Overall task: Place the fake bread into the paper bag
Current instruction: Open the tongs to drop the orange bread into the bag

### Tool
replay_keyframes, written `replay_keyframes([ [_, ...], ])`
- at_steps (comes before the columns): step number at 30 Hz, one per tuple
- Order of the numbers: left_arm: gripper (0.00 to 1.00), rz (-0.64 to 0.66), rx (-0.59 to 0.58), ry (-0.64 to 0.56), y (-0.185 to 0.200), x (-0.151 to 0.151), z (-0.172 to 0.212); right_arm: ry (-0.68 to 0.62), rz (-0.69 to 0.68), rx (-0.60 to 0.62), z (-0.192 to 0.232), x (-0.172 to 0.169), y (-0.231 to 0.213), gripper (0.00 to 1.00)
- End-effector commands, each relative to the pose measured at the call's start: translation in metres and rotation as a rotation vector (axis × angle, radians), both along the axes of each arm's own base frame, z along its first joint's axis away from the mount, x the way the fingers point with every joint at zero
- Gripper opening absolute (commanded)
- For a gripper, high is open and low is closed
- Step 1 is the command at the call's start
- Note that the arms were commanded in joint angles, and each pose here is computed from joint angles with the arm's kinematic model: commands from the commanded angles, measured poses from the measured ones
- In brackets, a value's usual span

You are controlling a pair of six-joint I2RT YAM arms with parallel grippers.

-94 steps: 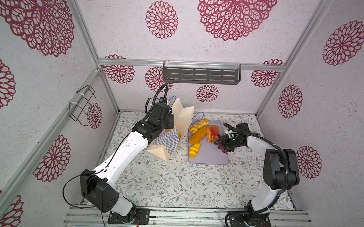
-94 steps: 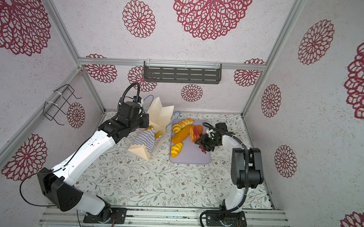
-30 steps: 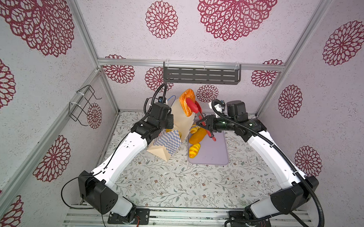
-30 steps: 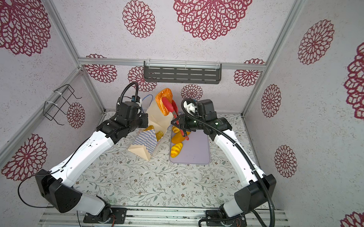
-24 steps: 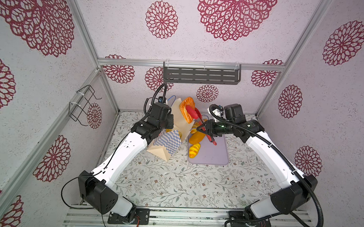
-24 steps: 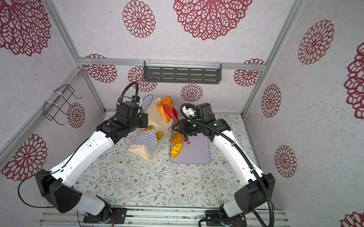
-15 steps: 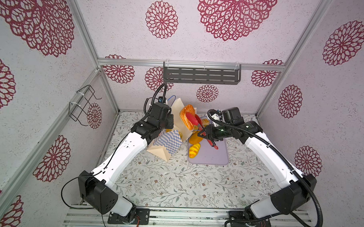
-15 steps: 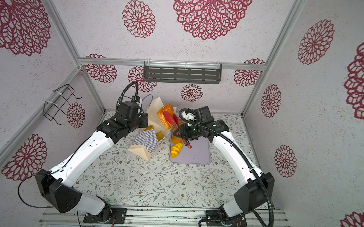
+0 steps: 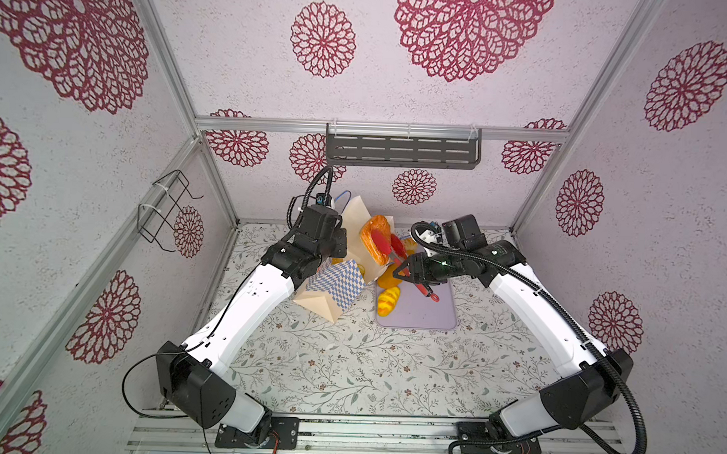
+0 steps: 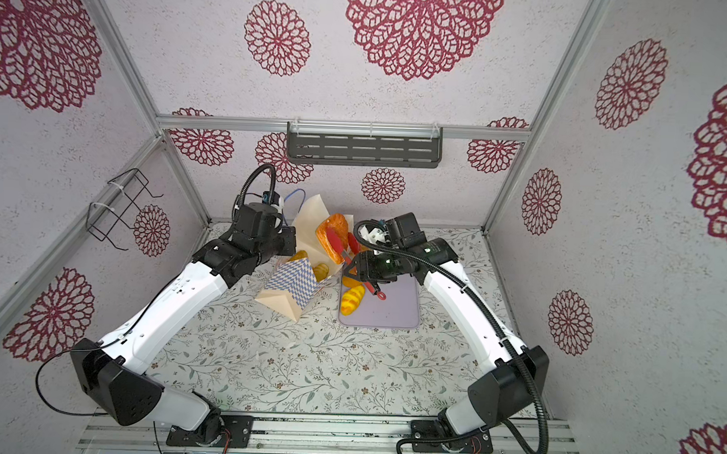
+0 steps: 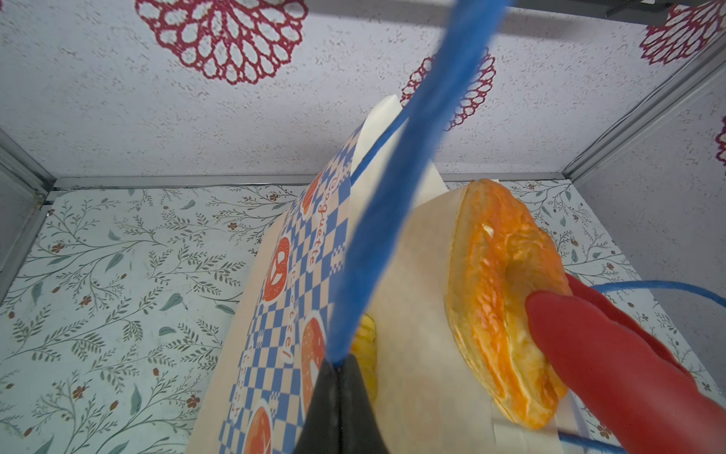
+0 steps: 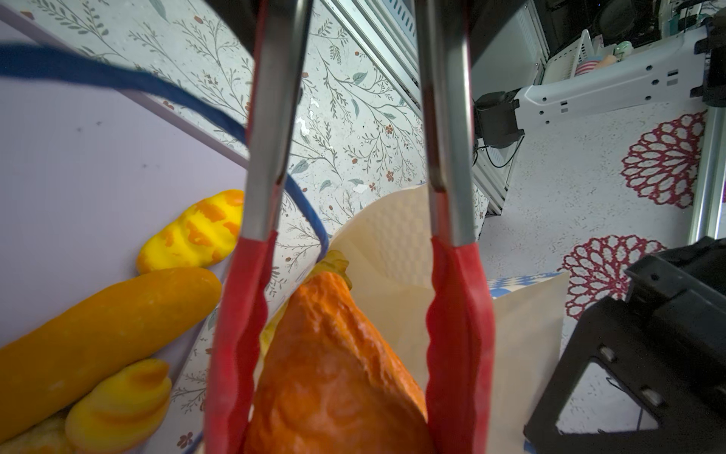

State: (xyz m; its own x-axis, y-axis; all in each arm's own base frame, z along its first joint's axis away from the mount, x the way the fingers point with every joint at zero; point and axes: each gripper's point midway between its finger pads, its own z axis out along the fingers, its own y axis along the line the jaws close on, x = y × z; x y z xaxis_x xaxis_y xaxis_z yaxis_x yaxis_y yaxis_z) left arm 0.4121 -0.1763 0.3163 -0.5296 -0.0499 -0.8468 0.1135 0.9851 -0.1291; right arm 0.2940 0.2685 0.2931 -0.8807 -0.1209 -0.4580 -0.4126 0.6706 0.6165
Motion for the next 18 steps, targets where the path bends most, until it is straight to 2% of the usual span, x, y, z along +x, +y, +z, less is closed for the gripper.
replay_keyframes([
  [1, 0.0, -0.007, -0.028, -0.041, 0.001, -0.004, 0.02, -0.09, 0.028, 0.055, 0.029, 0.004, 0.008, 0.57],
  [8, 0.0, -0.01, -0.028, -0.039, 0.0, -0.005, 0.019, -0.107, 0.038, 0.095, 0.039, 0.006, 0.013, 0.63],
  [18, 0.0, -0.012, -0.028, -0.037, -0.001, -0.005, 0.019, -0.132, 0.034, 0.136, 0.052, 0.014, 0.02, 0.64],
])
